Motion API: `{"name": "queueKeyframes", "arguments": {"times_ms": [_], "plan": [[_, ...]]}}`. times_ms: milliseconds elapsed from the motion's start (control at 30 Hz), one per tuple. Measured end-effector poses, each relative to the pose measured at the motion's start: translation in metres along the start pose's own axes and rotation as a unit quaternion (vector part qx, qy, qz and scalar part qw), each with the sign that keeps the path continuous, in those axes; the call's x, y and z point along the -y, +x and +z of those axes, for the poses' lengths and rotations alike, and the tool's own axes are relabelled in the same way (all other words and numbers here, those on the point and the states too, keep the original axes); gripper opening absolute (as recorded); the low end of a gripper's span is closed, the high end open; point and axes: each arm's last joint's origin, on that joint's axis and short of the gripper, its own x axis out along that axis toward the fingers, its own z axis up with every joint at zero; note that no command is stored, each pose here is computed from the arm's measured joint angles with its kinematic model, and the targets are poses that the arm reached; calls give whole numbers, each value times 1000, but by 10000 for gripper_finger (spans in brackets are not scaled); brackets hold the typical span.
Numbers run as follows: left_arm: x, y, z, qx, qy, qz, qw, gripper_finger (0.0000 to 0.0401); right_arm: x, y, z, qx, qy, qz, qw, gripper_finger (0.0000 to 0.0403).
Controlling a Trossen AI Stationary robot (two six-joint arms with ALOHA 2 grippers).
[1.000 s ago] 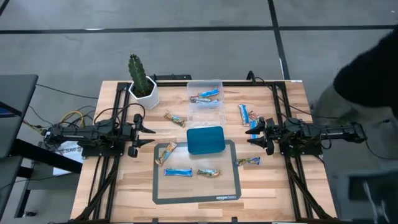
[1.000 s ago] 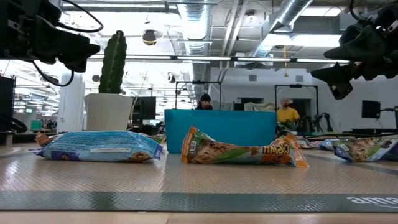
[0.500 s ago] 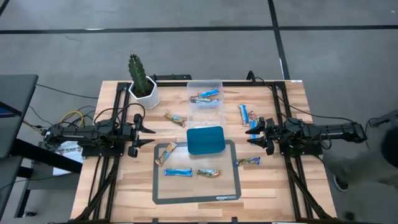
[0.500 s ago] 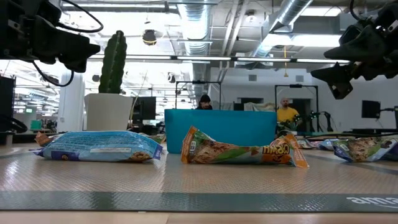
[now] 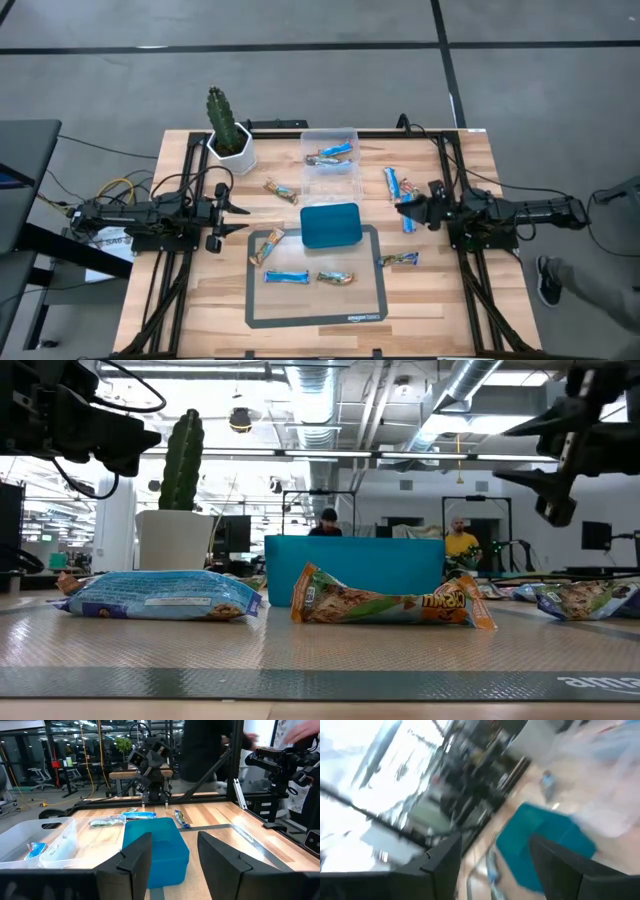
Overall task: Pick and place Granola Bars by type
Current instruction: Put the red granola bar into the top transparent bin
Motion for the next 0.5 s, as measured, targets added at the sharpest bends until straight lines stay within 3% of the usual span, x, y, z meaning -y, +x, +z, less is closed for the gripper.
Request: {"name": "queueKeyframes", "arguments": {"times_ms": [100, 333, 500], "plan": [[0, 0, 0, 0, 0, 0, 1000, 153, 0, 0, 3, 30, 33, -14, 999, 221], [0, 0, 0, 0, 0, 0, 1000, 153, 2, 0, 3, 34, 35, -33, 998, 221], [0, 0, 0, 0, 0, 0, 1000, 153, -3, 1, 15, -1, 33, -144, 989, 221]]}}
